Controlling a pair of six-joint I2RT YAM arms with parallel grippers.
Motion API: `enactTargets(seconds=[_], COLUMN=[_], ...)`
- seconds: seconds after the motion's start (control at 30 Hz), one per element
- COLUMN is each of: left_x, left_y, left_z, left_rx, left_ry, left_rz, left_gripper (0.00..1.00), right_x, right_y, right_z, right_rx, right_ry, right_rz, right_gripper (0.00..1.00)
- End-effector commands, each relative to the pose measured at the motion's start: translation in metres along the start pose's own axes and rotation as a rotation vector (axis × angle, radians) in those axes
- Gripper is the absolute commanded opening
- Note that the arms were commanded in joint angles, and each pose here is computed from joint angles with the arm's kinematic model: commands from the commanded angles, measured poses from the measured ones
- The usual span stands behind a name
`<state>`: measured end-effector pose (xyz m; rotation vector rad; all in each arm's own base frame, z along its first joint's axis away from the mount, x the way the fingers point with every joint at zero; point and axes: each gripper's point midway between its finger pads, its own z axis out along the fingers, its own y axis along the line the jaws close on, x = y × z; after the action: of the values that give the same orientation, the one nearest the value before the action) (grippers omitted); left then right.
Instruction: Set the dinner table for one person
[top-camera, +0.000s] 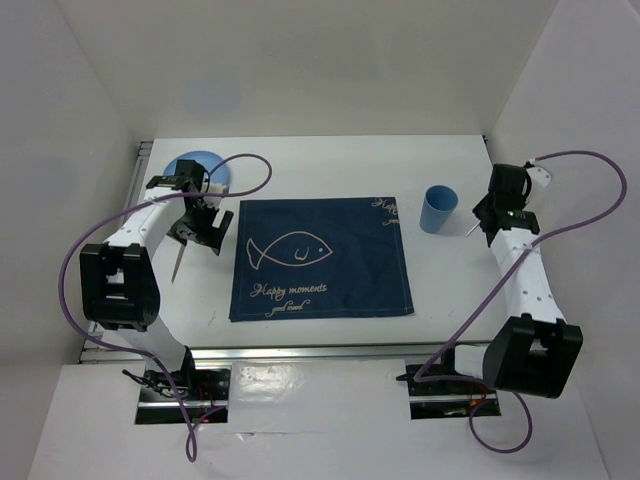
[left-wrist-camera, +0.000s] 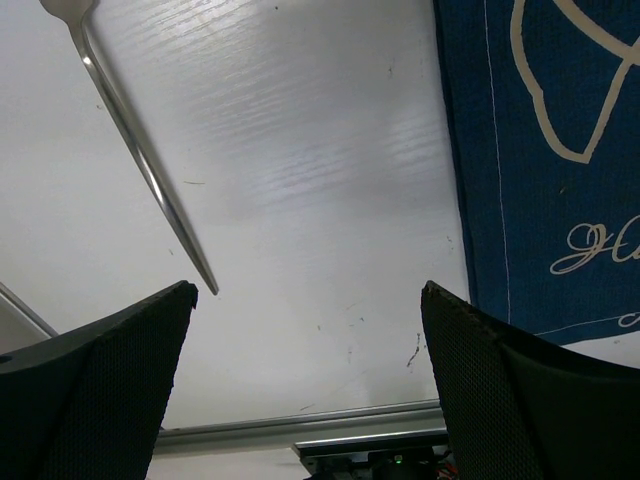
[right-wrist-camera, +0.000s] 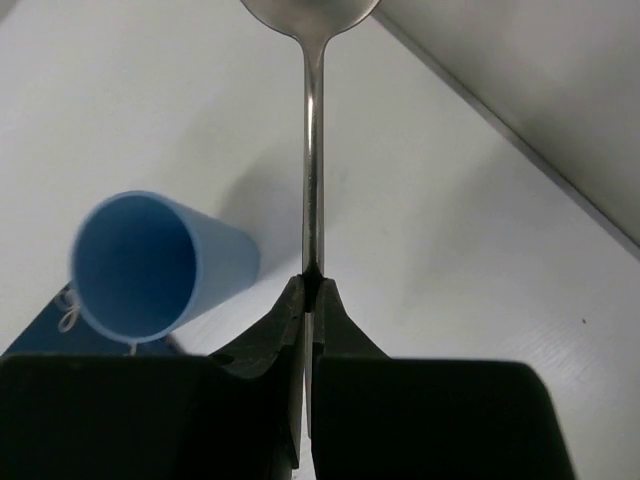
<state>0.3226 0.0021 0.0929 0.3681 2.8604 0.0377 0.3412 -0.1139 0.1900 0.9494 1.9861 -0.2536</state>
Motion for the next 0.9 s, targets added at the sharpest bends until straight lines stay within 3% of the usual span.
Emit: enactTargets(seconds=[0.0, 0.13, 0.2, 0.3, 0.4, 0.63, 0.87], left_x=[-0.012, -0.015, -0.019, -0.02, -0.017, -0.002, -0.006], left_y=[0.004, 0.006, 0.006, 0.004, 0.008, 0.019, 0.017], left_z=[-0.017, -0.017, -0.019, -0.021, -0.027, -0.021, -0.019], left_rx=[-0.007, -0.016, -0.018, -0.009, -0.024, -0.047, -0.027], left_ry=[-0.053, -0.054, -0.065, -0.067, -0.079, -0.05, -0.045], left_rz=[0.008, -0.001, -0.012, -0.021, -0.03, -0.051, -0.061], left_gripper=[1.0, 1.0, 1.0, 1.0, 1.0, 1.0, 1.0], right_x=[-0.067, -0.07, -0.045, 0.03, 0.076, 0.202, 0.251], right_y=[0.041, 0.13, 0.19, 0.235, 0.236, 0.176, 0.138], right_z=[-0.036, -0.077, -0.116, -0.129, -0.13, -0.119, -0.093], right_rx=[-0.221, -0.496, -0.594, -0.653, -0.636, -0.572, -0.465], right_ry=[-0.161, -0.175, -0.192, -0.053, 0.061, 0.32, 0.399], right_rz=[-0.03, -0.204, -0.335, -0.499, -0.489, -0.579, -0.614], right_gripper=[0.0, 0.0, 0.0, 0.0, 0.0, 0.0, 0.0])
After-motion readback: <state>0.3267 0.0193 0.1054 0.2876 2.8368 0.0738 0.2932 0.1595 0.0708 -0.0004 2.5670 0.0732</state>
